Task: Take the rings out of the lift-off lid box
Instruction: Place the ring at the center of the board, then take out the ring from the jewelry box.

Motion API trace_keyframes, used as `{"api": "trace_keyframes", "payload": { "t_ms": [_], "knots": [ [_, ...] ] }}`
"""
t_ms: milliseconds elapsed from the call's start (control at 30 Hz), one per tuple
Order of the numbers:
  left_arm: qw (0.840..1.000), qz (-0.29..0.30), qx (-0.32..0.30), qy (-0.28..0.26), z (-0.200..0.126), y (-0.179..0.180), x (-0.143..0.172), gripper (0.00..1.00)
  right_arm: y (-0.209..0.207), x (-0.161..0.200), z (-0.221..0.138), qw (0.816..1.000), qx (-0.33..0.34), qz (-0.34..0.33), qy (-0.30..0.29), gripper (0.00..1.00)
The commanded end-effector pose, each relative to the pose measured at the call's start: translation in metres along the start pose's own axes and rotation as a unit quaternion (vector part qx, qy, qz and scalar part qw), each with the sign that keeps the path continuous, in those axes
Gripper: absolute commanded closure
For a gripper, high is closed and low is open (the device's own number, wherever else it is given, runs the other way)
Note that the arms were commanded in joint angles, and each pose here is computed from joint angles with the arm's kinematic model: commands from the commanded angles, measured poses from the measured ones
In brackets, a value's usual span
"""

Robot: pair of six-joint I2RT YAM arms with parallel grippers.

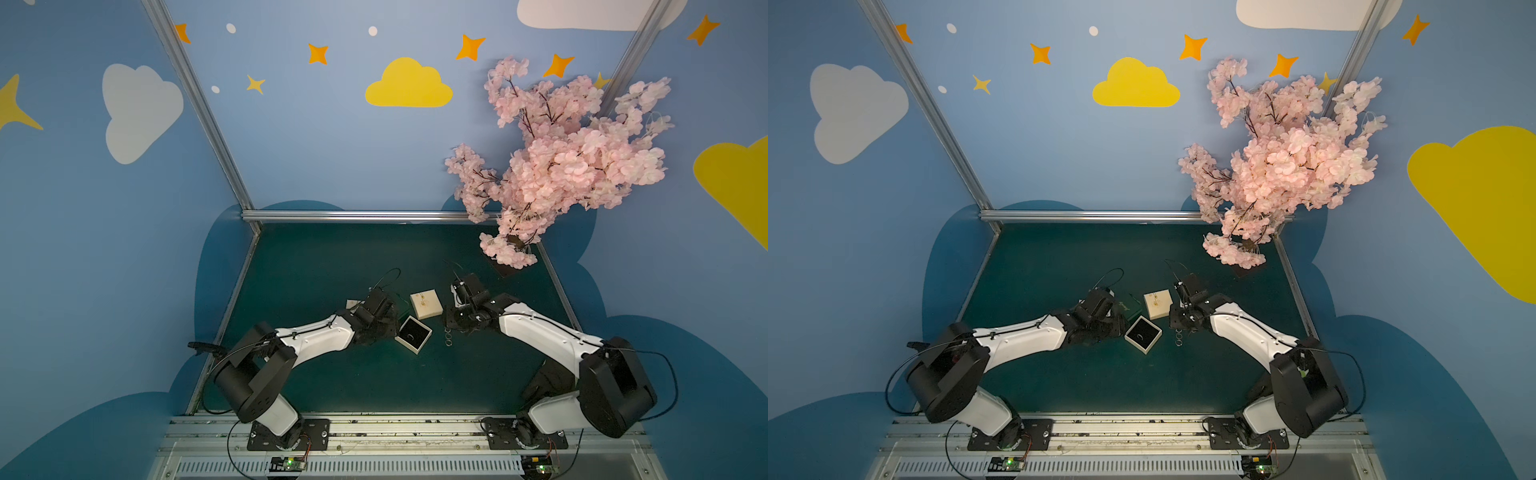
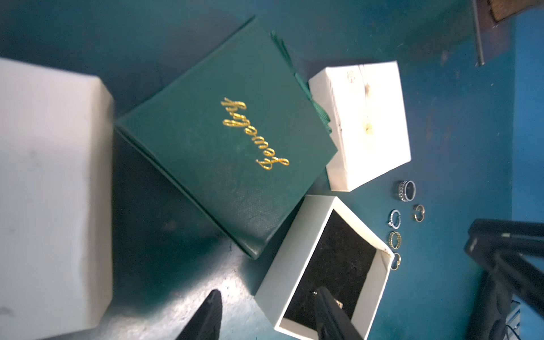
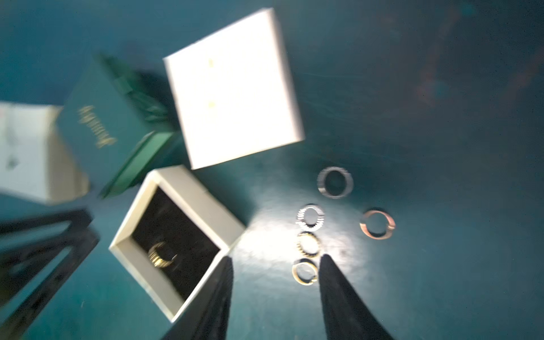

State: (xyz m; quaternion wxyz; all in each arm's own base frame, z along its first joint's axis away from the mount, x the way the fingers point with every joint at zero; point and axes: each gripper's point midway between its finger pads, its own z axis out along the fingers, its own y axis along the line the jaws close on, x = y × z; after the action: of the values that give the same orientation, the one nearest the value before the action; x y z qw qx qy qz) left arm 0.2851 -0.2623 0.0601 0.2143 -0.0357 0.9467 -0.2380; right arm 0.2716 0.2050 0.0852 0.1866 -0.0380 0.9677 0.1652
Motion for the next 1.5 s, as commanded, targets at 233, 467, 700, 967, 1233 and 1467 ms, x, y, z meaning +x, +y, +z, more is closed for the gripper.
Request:
{"api": "trace_keyframes", "payload": {
  "t_ms": [233, 467, 700, 967, 1233, 1467],
  "knots": [
    [0.999, -0.026, -0.028, -0.02, -0.028, 0.036, 0.005, 0.3, 0.074, 0.028, 0.011, 0.985, -0.103, -0.138, 0.031, 0.62],
    [0.997, -0.055, -0.033, -0.046, -0.046, 0.053, 0.006, 0.01, 0.092, 0.036, 0.029, 0.978, -0.098, -0.176, 0.053, 0.66],
    [0.996, -0.065, -0.037, -0.052, -0.052, 0.059, 0.007, 0.01, 0.095, 0.034, 0.038, 0.976, -0.073, -0.198, 0.052, 0.69],
    [0.996, -0.065, -0.033, -0.058, -0.055, 0.06, 0.006, 0.0, 0.093, 0.04, 0.048, 0.975, -0.063, -0.203, 0.069, 0.73],
    [0.995, -0.069, -0.032, -0.057, -0.056, 0.062, 0.006, 0.01, 0.086, 0.04, 0.056, 0.974, -0.029, -0.212, 0.068, 0.75],
    [0.996, -0.071, -0.033, -0.051, -0.052, 0.061, 0.007, 0.0, 0.084, 0.042, 0.06, 0.974, -0.019, -0.212, 0.07, 0.86]
  ]
}}
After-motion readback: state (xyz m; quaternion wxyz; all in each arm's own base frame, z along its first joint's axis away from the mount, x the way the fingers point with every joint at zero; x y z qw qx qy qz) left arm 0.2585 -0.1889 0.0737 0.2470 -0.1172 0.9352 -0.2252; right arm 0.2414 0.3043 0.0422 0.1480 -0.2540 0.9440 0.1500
